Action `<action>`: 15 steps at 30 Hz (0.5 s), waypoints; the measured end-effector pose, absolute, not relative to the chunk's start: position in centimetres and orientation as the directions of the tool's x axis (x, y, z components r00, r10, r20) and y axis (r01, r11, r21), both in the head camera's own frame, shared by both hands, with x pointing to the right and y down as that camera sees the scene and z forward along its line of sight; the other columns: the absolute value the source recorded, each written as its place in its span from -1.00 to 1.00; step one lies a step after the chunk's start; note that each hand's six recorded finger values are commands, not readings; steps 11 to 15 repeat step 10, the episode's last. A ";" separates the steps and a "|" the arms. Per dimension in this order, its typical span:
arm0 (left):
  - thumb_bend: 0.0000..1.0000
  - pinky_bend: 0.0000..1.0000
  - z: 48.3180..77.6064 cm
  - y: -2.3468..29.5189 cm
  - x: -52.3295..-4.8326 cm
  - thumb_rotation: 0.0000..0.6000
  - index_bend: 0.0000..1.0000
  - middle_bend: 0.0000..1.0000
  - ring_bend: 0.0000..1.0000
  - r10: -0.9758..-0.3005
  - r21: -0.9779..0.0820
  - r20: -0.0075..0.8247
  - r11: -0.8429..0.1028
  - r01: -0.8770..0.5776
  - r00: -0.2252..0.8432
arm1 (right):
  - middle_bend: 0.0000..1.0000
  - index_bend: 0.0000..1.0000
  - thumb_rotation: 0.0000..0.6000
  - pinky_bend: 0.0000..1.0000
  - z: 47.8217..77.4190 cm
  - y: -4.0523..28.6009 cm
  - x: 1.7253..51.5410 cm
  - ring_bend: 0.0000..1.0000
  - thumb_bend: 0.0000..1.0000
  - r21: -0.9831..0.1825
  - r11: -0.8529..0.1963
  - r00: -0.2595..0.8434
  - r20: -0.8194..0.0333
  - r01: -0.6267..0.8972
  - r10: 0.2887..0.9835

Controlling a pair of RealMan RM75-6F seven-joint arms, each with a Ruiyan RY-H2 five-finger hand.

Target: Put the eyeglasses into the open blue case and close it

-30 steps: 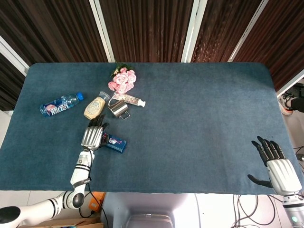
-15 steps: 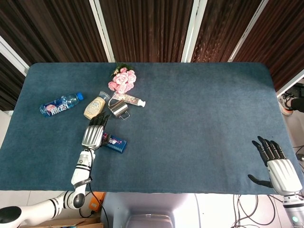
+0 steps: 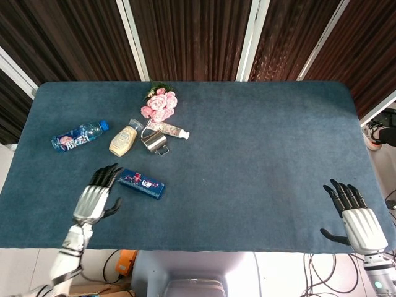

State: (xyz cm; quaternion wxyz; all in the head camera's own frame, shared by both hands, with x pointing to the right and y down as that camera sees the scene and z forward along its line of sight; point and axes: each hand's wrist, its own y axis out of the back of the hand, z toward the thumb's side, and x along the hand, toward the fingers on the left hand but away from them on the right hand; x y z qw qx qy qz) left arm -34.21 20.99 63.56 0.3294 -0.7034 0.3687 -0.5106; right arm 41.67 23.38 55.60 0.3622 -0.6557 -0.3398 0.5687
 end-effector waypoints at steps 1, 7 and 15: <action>-0.24 -0.89 62.4 22.2 -36.3 1.00 -1.00 -1.00 -1.00 -0.858 -0.847 0.481 -0.508 -0.158 0.178 | -1.00 -1.00 1.00 -0.98 55.8 23.4 41.5 -1.00 -0.47 -0.860 -0.510 0.123 -0.503 0.030 0.856; -0.27 -0.92 56.2 26.7 -42.3 1.00 -1.00 -1.00 -1.00 -0.919 -0.916 0.389 -0.394 -0.080 0.063 | -1.00 -1.00 1.00 -0.98 56.5 23.8 40.7 -1.00 -0.47 -0.852 -0.523 0.136 -0.516 0.017 0.846; -0.27 -0.92 55.3 27.3 -42.5 1.00 -1.00 -1.00 -1.00 -0.930 -0.926 0.364 -0.368 -0.087 0.056 | -1.00 -1.00 1.00 -0.98 56.7 23.9 40.5 -1.00 -0.46 -0.850 -0.526 0.141 -0.520 0.010 0.843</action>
